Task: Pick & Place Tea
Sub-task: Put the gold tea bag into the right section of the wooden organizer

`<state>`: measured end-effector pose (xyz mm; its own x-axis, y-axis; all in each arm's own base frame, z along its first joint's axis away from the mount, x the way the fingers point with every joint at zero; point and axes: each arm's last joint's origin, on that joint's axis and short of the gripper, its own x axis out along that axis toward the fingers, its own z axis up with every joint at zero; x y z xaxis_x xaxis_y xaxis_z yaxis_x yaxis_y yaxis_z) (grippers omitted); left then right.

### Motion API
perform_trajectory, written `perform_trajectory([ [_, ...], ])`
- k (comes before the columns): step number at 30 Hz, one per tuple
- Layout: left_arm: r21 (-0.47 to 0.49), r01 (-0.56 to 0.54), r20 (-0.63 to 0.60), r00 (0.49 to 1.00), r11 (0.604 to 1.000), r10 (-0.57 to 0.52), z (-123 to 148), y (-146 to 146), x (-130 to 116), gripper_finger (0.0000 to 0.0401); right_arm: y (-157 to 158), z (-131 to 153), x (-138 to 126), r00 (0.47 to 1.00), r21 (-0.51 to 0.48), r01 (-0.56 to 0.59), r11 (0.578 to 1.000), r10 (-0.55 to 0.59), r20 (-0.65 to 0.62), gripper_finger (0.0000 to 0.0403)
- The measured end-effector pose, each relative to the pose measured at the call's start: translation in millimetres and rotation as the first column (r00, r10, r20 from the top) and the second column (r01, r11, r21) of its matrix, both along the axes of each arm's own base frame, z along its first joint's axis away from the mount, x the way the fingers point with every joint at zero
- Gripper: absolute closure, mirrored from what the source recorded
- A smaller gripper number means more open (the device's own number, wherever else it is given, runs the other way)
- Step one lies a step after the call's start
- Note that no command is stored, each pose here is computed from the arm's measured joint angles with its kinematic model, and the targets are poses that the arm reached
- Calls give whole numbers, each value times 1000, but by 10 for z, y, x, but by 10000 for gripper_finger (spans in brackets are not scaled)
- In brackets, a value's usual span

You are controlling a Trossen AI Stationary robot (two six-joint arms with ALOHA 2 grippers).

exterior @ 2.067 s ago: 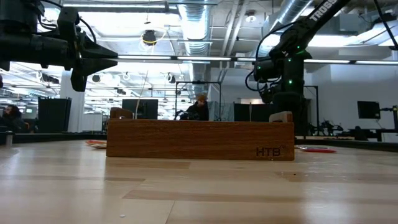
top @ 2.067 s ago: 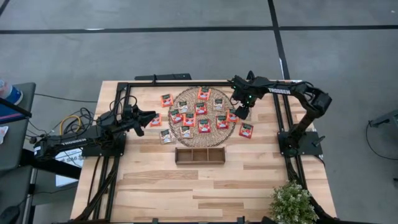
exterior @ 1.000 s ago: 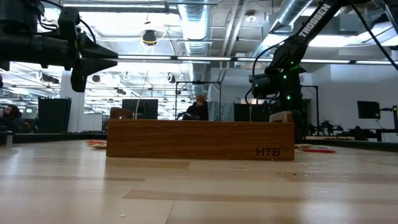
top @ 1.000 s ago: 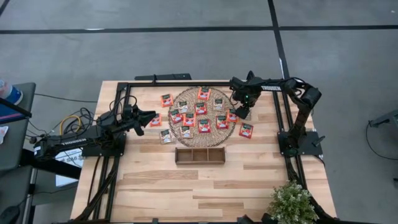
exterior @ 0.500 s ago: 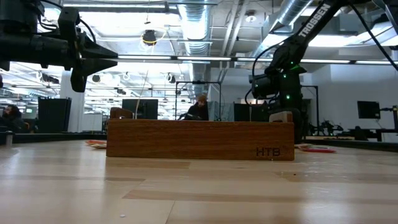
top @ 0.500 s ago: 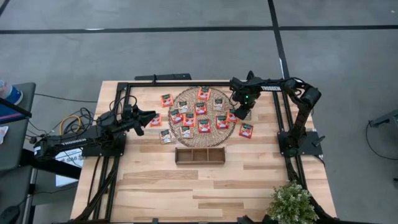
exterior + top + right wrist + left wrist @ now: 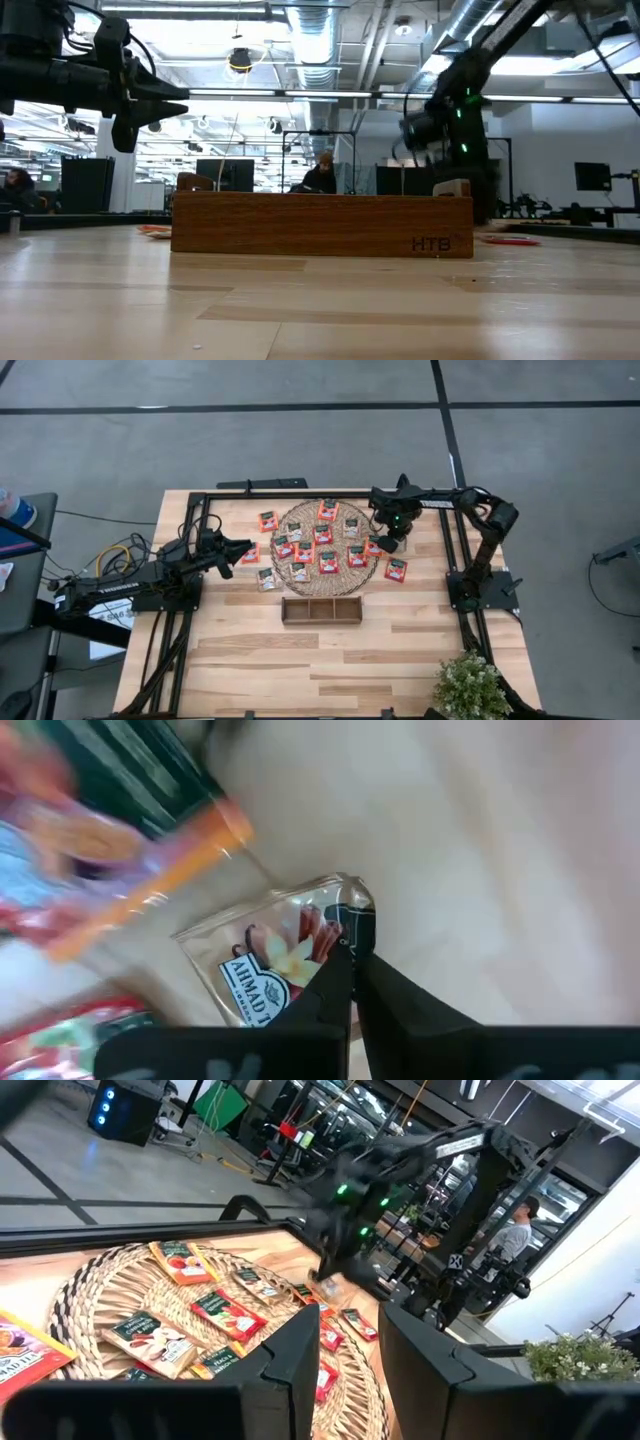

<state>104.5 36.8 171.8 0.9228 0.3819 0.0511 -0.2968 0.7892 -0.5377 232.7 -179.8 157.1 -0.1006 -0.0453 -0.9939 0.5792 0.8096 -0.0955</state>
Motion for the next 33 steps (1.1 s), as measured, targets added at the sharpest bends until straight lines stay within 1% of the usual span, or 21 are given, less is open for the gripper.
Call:
perform_trajectory([
  [1,0,0,-1,1000,1000,0,-1,0,0,304,33,77,19,1000,-28,-3,1000,3,9,400],
  [3,0,0,-1,1000,1000,0,-1,0,0,304,145,196,31,1000,-53,-11,999,12,9,400],
  [5,0,0,-1,1000,1000,0,-1,0,0,304,266,353,69,998,-91,-20,996,25,56,401],
  [9,0,0,-1,1000,1000,0,-1,0,0,304,613,664,121,983,-176,-87,981,113,141,401],
  [13,0,0,-1,1000,1000,0,-1,0,0,304,1043,929,154,944,-281,-182,942,248,219,401],
  [17,0,0,-1,1000,1000,0,-1,0,0,304,1473,1098,197,880,-382,-243,892,369,300,402],
  [21,-1,0,-1,1000,1000,0,-1,0,0,304,1845,1136,256,828,-464,-273,843,451,332,402],
  [23,-4,0,0,1000,1000,0,-1,0,0,304,2005,1107,300,811,-480,-276,832,470,348,402],
  [25,-4,0,0,1000,1000,0,-2,0,0,304,2140,1032,352,809,-467,-283,837,470,353,402],
  [28,-5,0,0,1000,1000,0,-2,0,0,304,2330,955,474,819,-440,-283,852,453,351,402],
  [31,-5,0,0,1000,1000,0,-2,0,0,304,2507,934,631,829,-427,-306,851,458,320,402],
  [33,-5,0,-1,1000,1000,0,-2,0,0,304,2614,967,766,843,-434,-282,856,437,315,403],
])
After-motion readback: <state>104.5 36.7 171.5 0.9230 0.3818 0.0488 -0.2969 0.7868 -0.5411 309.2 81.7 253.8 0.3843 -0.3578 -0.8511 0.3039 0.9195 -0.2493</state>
